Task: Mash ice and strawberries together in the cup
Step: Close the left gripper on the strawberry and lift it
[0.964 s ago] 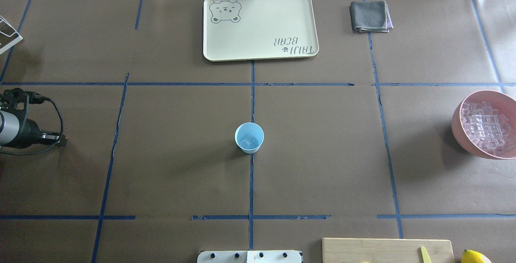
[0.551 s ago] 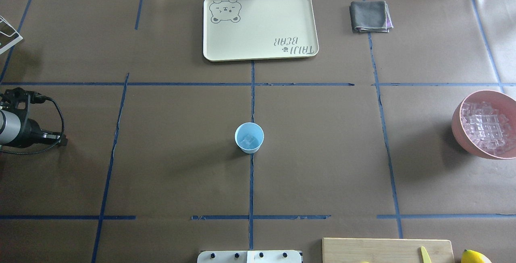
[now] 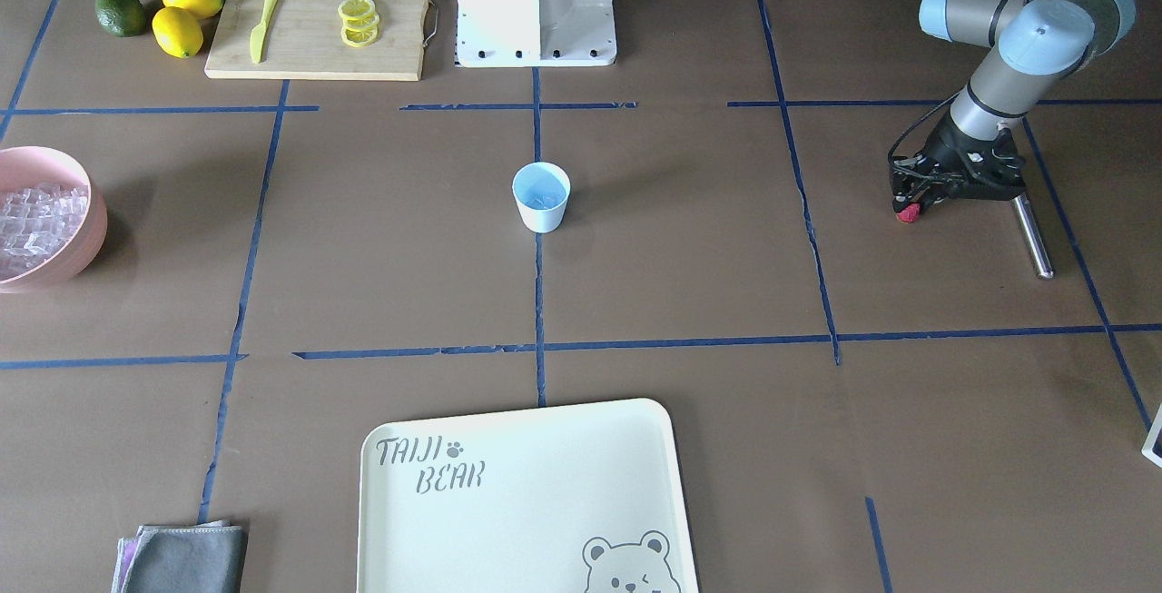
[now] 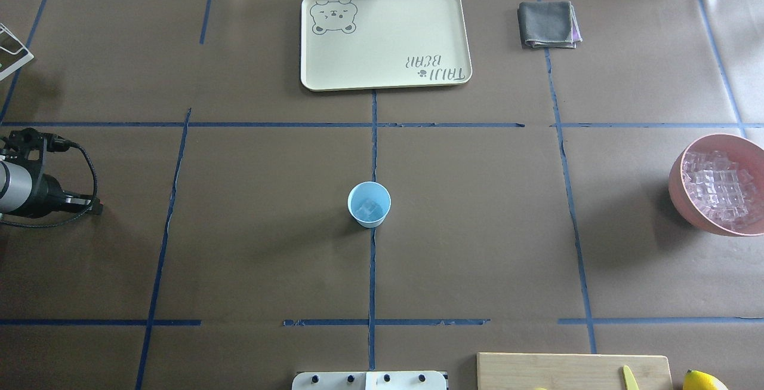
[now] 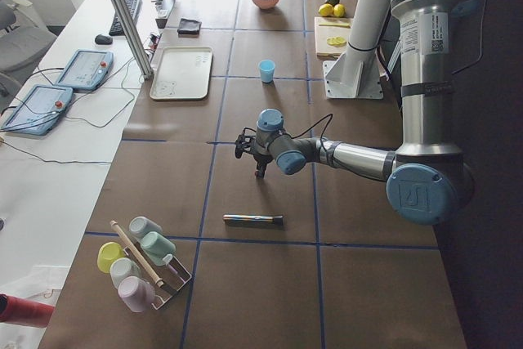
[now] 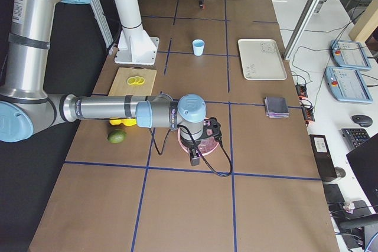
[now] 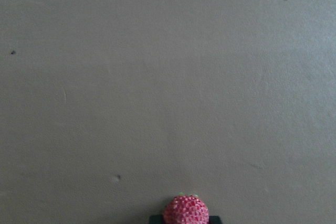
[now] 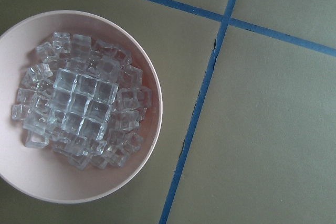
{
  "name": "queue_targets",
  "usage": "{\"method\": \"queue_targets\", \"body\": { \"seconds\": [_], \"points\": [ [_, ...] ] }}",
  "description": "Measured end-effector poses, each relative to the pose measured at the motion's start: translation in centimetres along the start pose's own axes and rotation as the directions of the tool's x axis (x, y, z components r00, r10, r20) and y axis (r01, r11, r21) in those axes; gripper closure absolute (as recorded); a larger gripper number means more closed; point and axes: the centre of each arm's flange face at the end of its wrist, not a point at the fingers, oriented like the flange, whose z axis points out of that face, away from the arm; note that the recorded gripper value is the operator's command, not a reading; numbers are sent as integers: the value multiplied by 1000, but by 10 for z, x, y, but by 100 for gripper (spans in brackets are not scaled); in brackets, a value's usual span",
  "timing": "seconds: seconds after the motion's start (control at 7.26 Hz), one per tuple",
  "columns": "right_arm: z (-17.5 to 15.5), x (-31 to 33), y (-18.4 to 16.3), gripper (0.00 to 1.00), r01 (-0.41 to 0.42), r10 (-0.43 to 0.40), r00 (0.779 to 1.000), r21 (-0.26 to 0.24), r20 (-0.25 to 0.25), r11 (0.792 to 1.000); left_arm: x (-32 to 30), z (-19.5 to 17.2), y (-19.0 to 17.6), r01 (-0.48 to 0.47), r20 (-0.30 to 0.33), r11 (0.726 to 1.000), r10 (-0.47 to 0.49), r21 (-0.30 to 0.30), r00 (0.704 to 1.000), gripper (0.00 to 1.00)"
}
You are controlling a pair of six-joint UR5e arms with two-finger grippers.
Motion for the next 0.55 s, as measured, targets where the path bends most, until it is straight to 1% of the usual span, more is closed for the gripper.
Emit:
{"method": "queue_targets", "body": {
  "seconds": [0.28, 0.55],
  "points": [
    [0, 0, 0, 1, 0, 0, 1000, 0, 0, 1000, 24, -6, -17, -1, -7, 1000, 1, 7, 1000, 100],
    [0, 0, 0, 1, 0, 0, 1000, 0, 0, 1000, 85, -24, -54, 12, 5, 1000, -12, 1, 1000, 100]
  ]
}}
